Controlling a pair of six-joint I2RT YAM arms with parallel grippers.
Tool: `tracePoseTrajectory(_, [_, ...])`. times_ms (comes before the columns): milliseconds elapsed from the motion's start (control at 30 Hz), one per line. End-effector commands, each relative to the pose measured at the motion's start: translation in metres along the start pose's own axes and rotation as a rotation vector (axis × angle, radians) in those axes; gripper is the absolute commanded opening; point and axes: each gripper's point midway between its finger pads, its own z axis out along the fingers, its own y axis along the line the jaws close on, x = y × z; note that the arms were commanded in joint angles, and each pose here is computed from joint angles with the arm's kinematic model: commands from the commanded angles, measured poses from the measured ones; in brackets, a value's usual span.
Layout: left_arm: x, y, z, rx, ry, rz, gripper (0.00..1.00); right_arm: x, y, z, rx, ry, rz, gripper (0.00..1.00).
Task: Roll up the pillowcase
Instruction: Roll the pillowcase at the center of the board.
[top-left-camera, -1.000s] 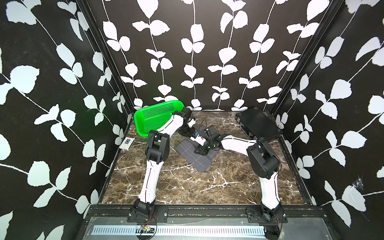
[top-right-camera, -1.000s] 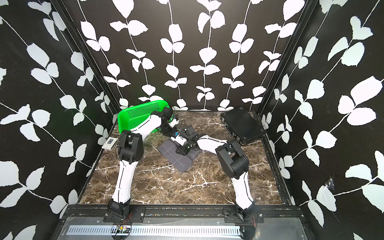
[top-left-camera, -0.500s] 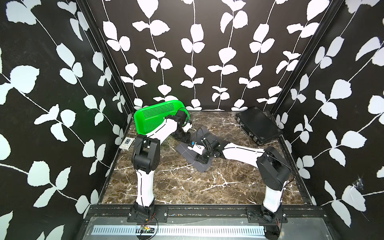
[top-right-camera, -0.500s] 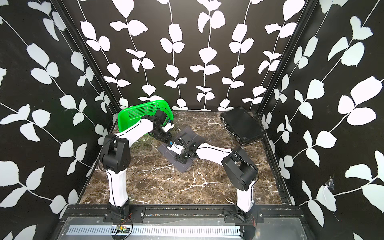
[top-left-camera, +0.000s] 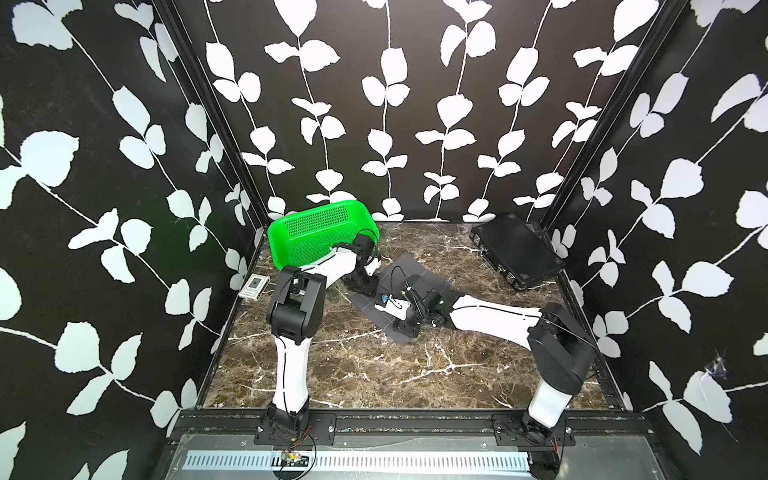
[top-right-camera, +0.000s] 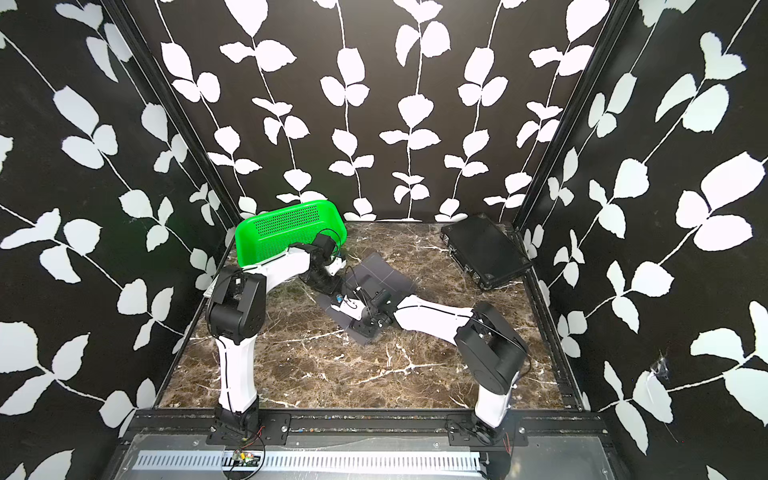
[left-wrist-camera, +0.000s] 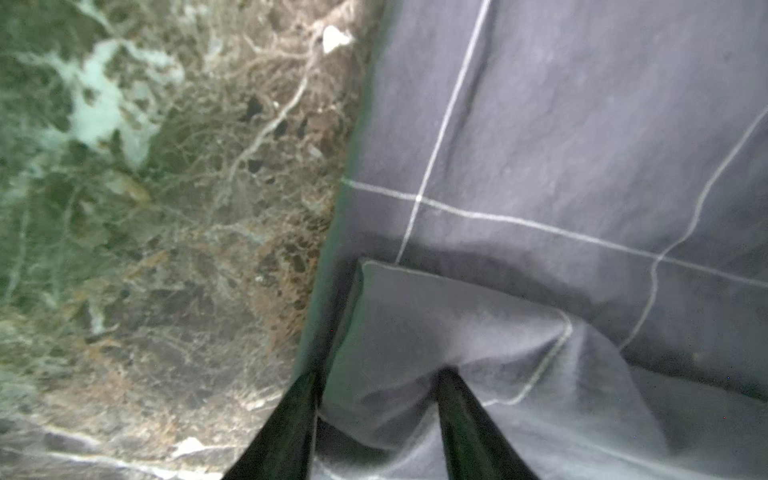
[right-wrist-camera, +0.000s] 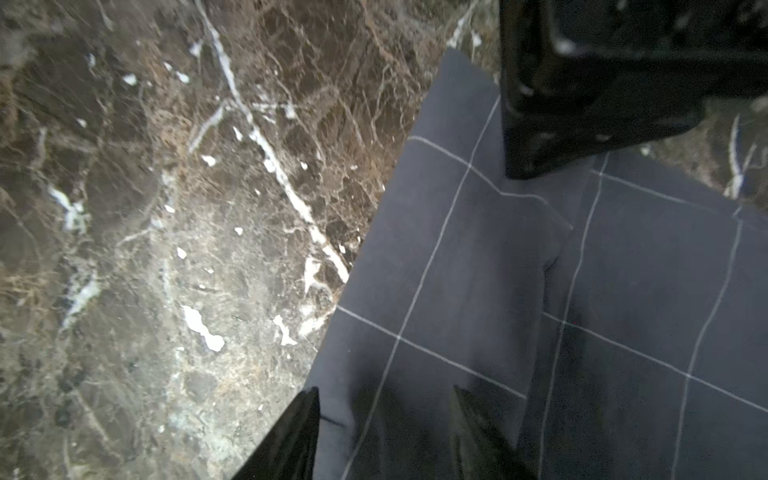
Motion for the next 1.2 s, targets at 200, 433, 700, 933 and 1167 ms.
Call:
tracePoseTrajectory(200, [0.056,-0.022,0.001,0.082,0.184,-0.197,0.43,-0.012,0.024,0.006,0.109,0.038,-0.171,0.65])
tracePoseTrajectory(433, [0.080,-0.033,-0.009,0.063,0.265,-0.248,0.43,0.003,0.026,0.031,0.242,0.152,-0.324,0.68])
tracePoseTrajectory(700, [0.082,-0.030,-0.010,0.040,0.288,-0.211,0.43,0.017,0.019,0.051,0.300,0.255,-0.470,0.67])
tracePoseTrajectory(933, [0.086,-0.027,-0.014,0.032,0.312,-0.170,0.45,0.038,0.007,0.065,0.361,0.359,-0.552,0.62])
tracePoseTrajectory(1167, [0.082,-0.025,-0.021,0.016,0.294,-0.159,0.46,0.020,0.004,0.056,0.386,0.300,-0.565,0.30])
